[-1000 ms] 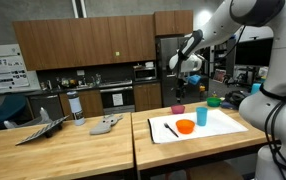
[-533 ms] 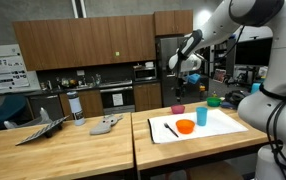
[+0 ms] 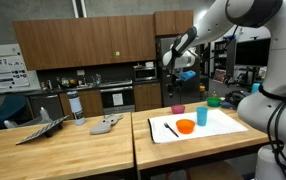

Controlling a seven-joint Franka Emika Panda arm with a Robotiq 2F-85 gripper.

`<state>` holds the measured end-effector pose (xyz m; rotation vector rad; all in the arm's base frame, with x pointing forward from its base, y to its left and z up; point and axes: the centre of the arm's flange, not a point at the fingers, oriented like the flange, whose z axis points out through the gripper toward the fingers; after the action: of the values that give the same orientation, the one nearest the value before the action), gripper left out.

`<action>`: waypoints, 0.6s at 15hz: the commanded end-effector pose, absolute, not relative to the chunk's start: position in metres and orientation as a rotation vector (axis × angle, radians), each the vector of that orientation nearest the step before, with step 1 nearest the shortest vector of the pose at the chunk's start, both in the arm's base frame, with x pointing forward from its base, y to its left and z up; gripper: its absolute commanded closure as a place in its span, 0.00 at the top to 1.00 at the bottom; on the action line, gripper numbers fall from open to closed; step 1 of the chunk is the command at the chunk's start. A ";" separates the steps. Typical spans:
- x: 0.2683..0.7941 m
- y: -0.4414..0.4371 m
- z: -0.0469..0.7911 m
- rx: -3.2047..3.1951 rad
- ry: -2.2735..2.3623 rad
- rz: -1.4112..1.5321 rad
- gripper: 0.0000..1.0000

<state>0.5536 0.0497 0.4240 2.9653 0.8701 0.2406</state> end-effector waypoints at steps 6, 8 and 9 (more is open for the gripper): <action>0.554 0.049 0.424 2.963 0.856 0.237 1.00; 0.554 0.049 0.424 2.963 0.856 0.236 1.00; 0.554 0.049 0.424 2.963 0.856 0.236 1.00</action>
<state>0.5536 0.0489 0.4240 2.9627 0.8557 0.2364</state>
